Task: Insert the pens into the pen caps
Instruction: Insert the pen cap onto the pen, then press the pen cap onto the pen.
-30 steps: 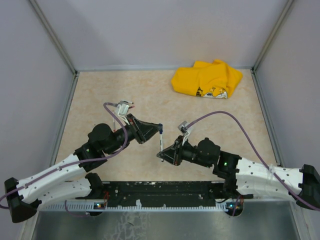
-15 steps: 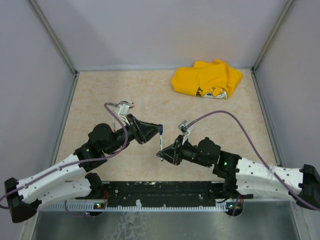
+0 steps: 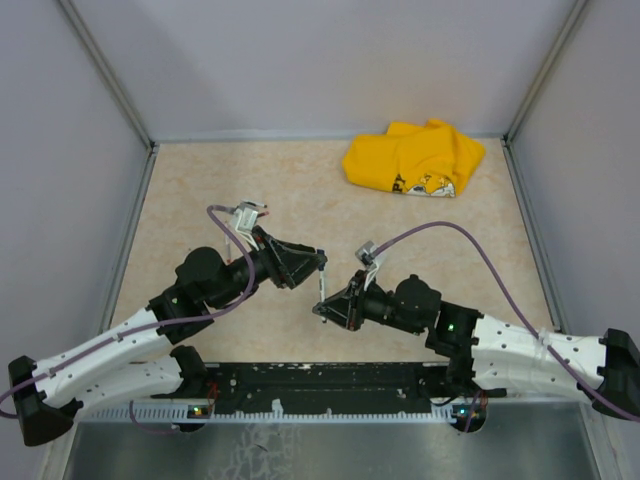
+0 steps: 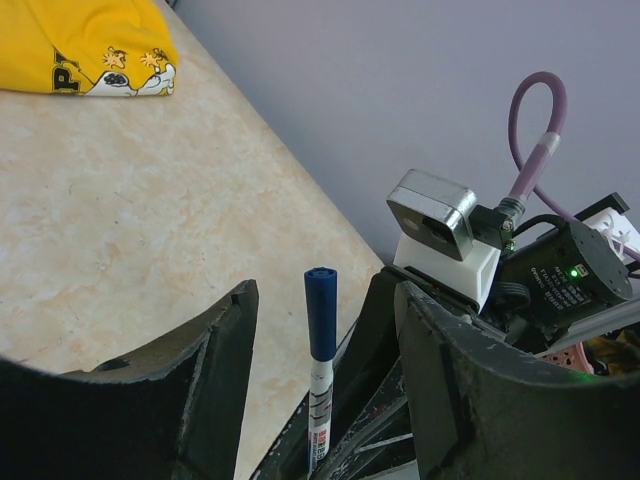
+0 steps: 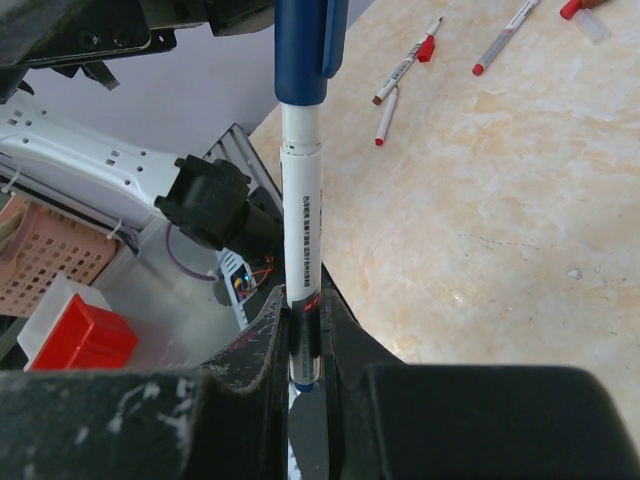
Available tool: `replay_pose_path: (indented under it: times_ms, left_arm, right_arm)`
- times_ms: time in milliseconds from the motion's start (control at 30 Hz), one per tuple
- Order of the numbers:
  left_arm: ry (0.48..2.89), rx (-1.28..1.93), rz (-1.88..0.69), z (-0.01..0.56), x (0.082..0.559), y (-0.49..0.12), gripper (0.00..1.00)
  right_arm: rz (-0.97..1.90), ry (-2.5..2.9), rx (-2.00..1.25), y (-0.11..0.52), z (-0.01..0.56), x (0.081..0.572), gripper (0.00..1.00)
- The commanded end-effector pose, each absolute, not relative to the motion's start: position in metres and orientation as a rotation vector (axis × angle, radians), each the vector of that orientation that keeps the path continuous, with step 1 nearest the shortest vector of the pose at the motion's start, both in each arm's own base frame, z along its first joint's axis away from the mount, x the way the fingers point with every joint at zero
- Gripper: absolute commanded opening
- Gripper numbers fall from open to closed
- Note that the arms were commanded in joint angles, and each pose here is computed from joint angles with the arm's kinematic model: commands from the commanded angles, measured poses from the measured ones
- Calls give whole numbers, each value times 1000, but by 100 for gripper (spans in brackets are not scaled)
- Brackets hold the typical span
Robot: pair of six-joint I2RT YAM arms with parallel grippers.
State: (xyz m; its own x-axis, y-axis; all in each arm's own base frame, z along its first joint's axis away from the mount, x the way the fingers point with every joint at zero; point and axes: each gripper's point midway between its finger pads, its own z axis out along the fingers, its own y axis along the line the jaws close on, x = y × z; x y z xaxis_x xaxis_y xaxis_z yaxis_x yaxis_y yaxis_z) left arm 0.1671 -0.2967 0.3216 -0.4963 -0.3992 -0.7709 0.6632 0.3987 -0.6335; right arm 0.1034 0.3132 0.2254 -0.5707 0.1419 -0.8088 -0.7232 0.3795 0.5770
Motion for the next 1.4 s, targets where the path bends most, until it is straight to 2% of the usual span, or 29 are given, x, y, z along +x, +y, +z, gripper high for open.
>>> replay_pose_path:
  times_ms: [0, 233, 600, 733, 1000, 1367]
  left_arm:
    - [1625, 225, -1318, 326, 167, -296, 63]
    - [1625, 222, -1320, 327, 168, -298, 55]
    - [1622, 224, -1329, 327, 168, -299, 23]
    - [1623, 226, -1332, 326, 167, -299, 15]
    - [1632, 234, -1335, 323, 166, -300, 8]
    - [1640, 255, -1349, 319, 162, -302, 6]
  right_arm:
    - [1385, 1656, -519, 321, 274, 101, 0]
    - [1408, 1651, -571, 328, 274, 95, 0]
    - [1370, 1674, -528, 324, 271, 102, 0]
    - [1329, 1692, -475, 319, 273, 111, 0]
    - [1290, 1671, -438, 317, 282, 120, 0]
    - [1176, 1617, -393, 312, 311, 141, 0]
